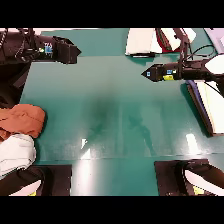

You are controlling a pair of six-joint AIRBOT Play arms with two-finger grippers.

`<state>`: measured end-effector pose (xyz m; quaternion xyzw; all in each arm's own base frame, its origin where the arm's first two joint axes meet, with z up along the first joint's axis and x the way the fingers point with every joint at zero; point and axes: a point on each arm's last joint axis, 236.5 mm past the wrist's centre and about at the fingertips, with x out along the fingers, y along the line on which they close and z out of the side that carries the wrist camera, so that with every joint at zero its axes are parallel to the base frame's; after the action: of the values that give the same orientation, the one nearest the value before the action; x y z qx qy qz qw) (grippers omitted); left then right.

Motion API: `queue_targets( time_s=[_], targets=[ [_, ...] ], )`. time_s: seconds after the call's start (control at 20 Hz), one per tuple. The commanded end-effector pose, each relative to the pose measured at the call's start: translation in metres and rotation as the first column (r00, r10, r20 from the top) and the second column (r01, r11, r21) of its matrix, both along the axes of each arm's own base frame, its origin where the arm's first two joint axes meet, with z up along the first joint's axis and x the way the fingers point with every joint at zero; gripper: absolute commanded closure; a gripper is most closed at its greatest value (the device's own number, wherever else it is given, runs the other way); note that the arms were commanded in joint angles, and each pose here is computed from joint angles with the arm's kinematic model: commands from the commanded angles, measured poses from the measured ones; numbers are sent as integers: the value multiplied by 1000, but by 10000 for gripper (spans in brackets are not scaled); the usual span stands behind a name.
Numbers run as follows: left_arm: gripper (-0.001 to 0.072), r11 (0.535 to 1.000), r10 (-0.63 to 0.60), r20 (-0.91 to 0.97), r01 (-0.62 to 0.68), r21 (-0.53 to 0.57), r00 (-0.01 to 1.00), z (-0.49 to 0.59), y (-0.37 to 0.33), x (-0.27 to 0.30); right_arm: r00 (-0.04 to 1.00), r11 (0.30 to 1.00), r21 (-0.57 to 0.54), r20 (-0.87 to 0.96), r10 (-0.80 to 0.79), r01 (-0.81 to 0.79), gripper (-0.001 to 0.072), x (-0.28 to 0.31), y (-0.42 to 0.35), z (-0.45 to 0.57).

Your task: Fold the shirts.

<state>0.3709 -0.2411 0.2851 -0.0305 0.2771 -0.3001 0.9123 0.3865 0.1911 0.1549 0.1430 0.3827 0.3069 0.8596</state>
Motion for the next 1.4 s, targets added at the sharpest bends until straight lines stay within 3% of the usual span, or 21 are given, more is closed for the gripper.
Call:
queue_targets(
  time_s=[0.0, 0.65, 0.75, 0.85, 0.95, 1.1, 1.2, 1.25, 1.3, 1.35],
  targets=[
    [682, 1000, 0, 0, 0, 0, 1000, 0, 0, 0, 1000, 1000, 0, -1, 1, -1, 692, 0, 0, 0],
    [682, 999, 11, 40, -10, -30, 999, 10, -2, 6, 1000, 1000, 0, -4, 3, -3, 692, -1, 1, -1],
    [682, 996, 33, 99, -42, 85, 995, 5, 17, 16, 1000, 1000, 0, -4, 3, -3, 692, -1, 1, -1],
    [681, 940, 202, 58, -210, 268, 978, -22, 79, 28, 1000, 1000, 0, -5, 5, -5, 692, -1, 1, -1],
    [680, 838, 400, -14, -359, 411, 917, -50, 157, 28, 1000, 1000, -2, -12, 11, -11, 692, -3, 1, -2],
    [680, 721, 591, -161, -429, 544, 790, -115, 244, 11, 1000, 1000, -3, -16, 15, -15, 692, -4, 2, -2],
    [679, 673, 664, -264, -407, 617, 699, -171, 280, -10, 1000, 1000, -3, -17, 15, -15, 692, -4, 2, -3],
    [570, 661, 683, -311, -377, 649, 661, -199, 291, -24, 1000, 1000, -3, -17, 15, -15, 692, -4, 2, -3],
    [230, 652, 697, -359, -340, 678, 621, -229, 300, -40, 1000, 1000, -3, -16, 15, -15, 692, -4, 2, -3],
    [-8, 648, 705, -395, -308, 696, 589, -254, 305, -54, 1000, 1000, -3, -17, 15, -15, 692, -4, 2, -3]
  ],
)
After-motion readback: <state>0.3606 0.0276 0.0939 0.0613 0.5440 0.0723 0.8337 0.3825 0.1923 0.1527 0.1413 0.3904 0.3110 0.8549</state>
